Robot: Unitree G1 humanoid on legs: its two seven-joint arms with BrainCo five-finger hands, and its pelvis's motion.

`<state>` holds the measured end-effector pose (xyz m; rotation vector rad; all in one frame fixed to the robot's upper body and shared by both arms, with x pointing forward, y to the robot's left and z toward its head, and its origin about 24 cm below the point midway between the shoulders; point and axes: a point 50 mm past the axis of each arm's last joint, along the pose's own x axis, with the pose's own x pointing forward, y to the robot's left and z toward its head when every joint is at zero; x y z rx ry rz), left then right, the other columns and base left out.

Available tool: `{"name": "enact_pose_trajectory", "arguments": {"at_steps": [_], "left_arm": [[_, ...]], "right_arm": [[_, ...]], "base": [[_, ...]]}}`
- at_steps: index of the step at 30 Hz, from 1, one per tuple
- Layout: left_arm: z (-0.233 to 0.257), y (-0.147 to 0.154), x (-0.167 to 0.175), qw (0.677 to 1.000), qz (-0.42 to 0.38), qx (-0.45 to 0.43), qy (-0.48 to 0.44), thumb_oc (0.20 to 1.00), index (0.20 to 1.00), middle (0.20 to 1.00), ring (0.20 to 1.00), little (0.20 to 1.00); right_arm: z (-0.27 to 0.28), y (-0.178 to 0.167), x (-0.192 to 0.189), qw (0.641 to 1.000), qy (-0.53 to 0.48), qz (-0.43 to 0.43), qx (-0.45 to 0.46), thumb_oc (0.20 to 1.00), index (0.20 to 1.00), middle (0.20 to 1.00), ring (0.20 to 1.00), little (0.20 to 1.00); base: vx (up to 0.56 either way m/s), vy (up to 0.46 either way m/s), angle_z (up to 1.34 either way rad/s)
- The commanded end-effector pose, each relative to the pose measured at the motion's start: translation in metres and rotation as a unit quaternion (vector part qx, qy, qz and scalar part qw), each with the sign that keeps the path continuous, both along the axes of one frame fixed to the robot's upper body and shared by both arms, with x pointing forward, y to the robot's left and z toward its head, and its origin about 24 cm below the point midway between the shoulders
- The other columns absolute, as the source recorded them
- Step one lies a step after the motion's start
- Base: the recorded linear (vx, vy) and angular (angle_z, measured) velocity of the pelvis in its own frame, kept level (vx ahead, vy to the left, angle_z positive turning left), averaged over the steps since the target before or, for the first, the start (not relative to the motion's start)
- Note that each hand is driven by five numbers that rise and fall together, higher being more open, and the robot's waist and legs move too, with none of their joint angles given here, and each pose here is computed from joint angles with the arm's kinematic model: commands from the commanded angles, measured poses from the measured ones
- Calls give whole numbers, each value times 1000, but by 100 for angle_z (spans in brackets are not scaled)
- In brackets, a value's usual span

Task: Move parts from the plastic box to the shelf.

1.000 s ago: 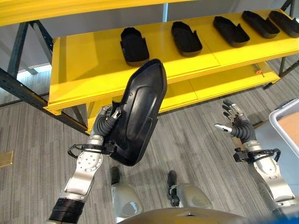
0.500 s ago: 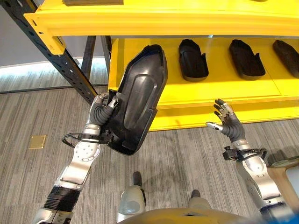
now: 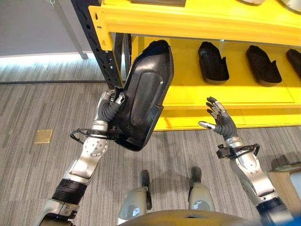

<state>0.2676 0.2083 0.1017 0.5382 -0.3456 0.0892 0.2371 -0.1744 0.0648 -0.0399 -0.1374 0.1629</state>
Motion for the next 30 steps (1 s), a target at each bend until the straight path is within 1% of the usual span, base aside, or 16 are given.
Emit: {"name": "enact_pose_trajectory", "arguments": {"at_steps": [1, 4, 9, 13, 17, 19, 20, 22, 25, 26, 29, 30], "left_arm": [[37, -11, 2, 995, -30, -13, -94, 200, 200, 200, 200, 200], [33, -11, 0, 995, -30, -25, -89, 200, 200, 200, 200, 200], [34, -17, -1, 995, -45, -34, -87, 200, 200, 200, 200, 200], [48, -34, 10, 990, -71, -50, -112, 200, 200, 200, 200, 200], [55, -38, 16, 988, -71, -57, -127, 200, 200, 200, 200, 200], [74, -40, 28, 982, -54, -83, -164, 200, 200, 200, 200, 200], [74, -40, 28, 981, -54, -83, -164, 200, 200, 200, 200, 200], [84, -40, 37, 976, -44, -112, -179, 200, 200, 200, 200, 200], [86, -39, 41, 975, -40, -123, -179, 200, 200, 200, 200, 200], [96, -37, 50, 972, -18, -134, -193, 200, 200, 200, 200, 200], [110, -30, 63, 968, 14, -141, -209, 200, 200, 200, 200, 200], [110, -30, 63, 968, 14, -141, -209, 200, 200, 200, 200, 200]], "right_arm": [[30, -8, 5, 997, -79, -5, 0, 1000, 1000, 1000, 1000, 1000], [28, -8, 3, 997, -75, -2, 2, 1000, 1000, 1000, 1000, 1000], [27, -13, 1, 998, -70, -3, 0, 1000, 1000, 1000, 1000, 1000], [31, -11, 4, 997, -77, 2, -3, 1000, 1000, 1000, 1000, 1000], [32, -10, 5, 997, -81, 4, -6, 1000, 1000, 1000, 1000, 1000], [40, -6, 9, 995, -98, 10, -4, 1000, 1000, 1000, 1000, 1000], [40, -6, 9, 995, -98, 10, -4, 1000, 1000, 1000, 1000, 1000], [45, -4, 11, 994, -107, 12, 0, 1000, 1000, 1000, 1000, 1000], [45, -3, 12, 994, -108, 13, 1, 1000, 1000, 1000, 1000, 1000], [46, 0, 15, 994, -109, 15, 1, 1000, 1000, 1000, 1000, 1000], [48, 1, 17, 994, -112, 18, -1, 1000, 1000, 1000, 1000, 1000], [48, 1, 17, 994, -112, 18, 0, 1000, 1000, 1000, 1000, 1000]], "base": [[51, -256, 65], [46, -202, 37], [28, -189, -15], [-21, -154, -11], [-44, -28, -18], [-91, -21, -17], [-65, -18, -3], [-55, -9, -4], [-12, 0, 0], [-37, 1, -2], [-25, 2, -1], [-36, 5, -3]]}}
